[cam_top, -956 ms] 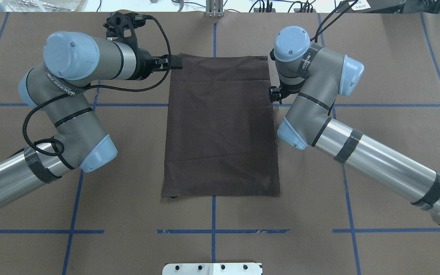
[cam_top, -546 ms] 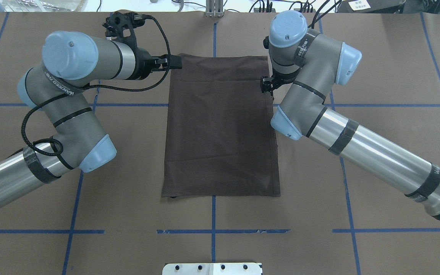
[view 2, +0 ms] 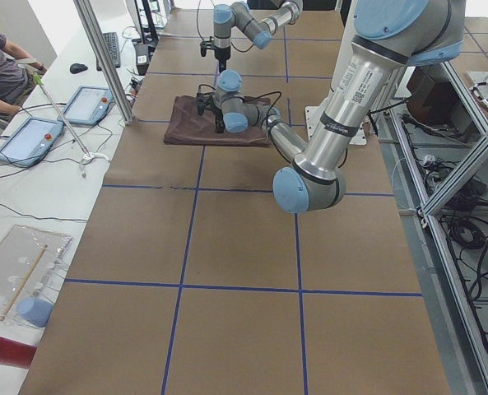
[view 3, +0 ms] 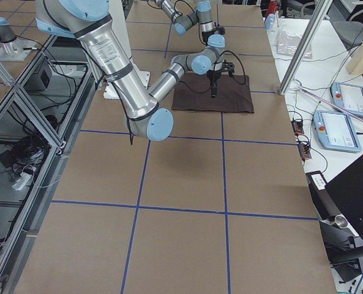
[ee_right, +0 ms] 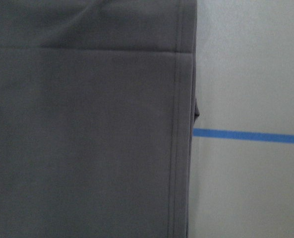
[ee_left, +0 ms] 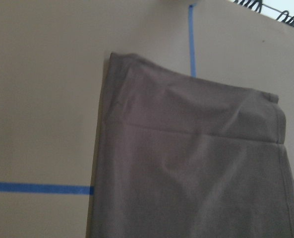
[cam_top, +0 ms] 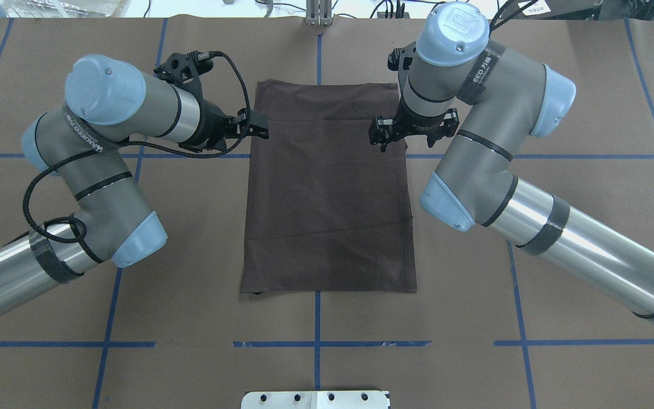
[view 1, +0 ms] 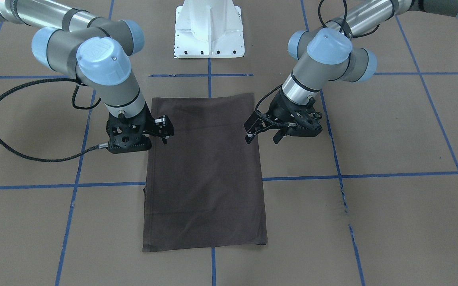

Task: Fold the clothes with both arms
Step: 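Move both grippers to the shirt's corners nearest the robot, then grasp the near corners of the shirt with both grippers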

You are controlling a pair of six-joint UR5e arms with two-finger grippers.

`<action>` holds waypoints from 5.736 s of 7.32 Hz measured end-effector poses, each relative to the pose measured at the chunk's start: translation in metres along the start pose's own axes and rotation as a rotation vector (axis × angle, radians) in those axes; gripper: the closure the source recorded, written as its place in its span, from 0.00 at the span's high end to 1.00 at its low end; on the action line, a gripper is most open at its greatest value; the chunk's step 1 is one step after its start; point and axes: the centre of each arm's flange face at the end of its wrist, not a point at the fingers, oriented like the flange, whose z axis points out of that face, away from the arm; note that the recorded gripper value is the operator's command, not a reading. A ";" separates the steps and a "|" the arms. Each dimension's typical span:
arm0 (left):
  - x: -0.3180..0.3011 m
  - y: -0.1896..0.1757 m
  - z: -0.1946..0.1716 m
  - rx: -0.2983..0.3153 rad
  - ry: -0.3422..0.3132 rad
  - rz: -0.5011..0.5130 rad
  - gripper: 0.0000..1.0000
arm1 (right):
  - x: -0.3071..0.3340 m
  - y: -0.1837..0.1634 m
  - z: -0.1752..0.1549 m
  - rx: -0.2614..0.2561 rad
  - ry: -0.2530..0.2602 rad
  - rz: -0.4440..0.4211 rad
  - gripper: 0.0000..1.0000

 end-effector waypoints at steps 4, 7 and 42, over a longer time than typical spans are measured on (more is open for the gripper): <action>-0.024 0.142 0.027 -0.008 -0.167 -0.130 1.00 | 0.006 0.057 -0.017 -0.013 -0.055 0.055 1.00; -0.014 0.200 0.046 -0.028 -0.219 -0.140 0.92 | 0.006 0.060 -0.018 -0.014 -0.057 0.055 1.00; -0.005 0.178 0.020 0.021 -0.205 -0.105 0.00 | -0.029 0.190 0.120 0.024 0.050 0.644 0.04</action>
